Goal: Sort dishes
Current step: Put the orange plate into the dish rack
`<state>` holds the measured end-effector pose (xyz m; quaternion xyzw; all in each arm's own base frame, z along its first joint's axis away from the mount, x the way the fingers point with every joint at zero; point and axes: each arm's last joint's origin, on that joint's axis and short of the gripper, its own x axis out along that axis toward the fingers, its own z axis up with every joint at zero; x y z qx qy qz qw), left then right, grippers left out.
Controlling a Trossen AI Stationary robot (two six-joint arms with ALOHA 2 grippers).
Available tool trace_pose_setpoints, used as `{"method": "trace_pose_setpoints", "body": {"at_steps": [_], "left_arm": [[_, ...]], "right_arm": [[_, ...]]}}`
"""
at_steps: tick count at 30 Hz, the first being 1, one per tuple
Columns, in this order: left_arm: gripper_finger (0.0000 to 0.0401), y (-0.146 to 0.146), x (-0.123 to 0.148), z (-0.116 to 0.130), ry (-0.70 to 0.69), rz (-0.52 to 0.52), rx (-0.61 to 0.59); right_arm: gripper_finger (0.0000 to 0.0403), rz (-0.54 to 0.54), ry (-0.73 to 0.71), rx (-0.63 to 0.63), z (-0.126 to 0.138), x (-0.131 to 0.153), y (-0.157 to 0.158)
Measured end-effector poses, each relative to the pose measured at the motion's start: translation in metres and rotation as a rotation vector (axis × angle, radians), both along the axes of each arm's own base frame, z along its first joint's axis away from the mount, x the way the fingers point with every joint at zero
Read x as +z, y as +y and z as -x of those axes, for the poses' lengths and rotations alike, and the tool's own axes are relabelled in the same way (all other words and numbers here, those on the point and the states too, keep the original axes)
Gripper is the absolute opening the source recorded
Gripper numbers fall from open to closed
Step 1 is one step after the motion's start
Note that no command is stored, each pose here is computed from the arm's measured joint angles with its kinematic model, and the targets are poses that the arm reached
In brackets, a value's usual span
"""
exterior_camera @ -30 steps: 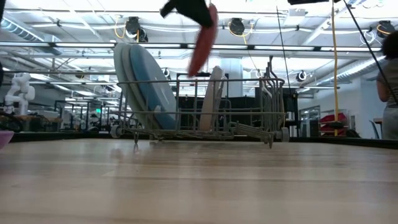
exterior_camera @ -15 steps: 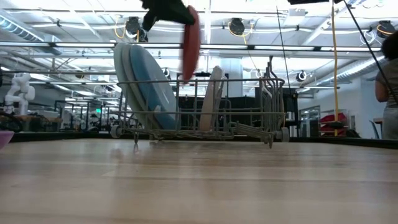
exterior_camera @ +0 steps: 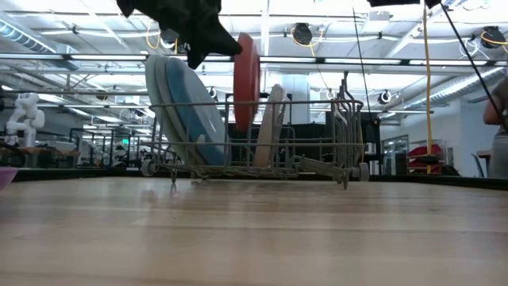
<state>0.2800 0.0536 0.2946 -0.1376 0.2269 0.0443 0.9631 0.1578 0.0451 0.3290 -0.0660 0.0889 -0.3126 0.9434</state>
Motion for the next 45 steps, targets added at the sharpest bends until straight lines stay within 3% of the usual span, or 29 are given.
{"method": "trace_pose_setpoints", "body": {"at_steps": [11,27,45], "left_arm": [[0.0000,0.029,-0.022,0.010,-0.058,0.114,-0.029],[0.0000,0.033,-0.041,0.017,-0.015,0.249,0.054],[0.0003,0.033,-0.039,0.018,-0.001,0.253,0.077]], "right_arm": [[0.0132,-0.012,-0.010,-0.003,0.000,0.000,0.000],[0.0132,-0.006,-0.007,-0.004,0.000,0.000,0.000],[0.0132,0.009,0.005,-0.001,0.000,0.000,0.000]]}}
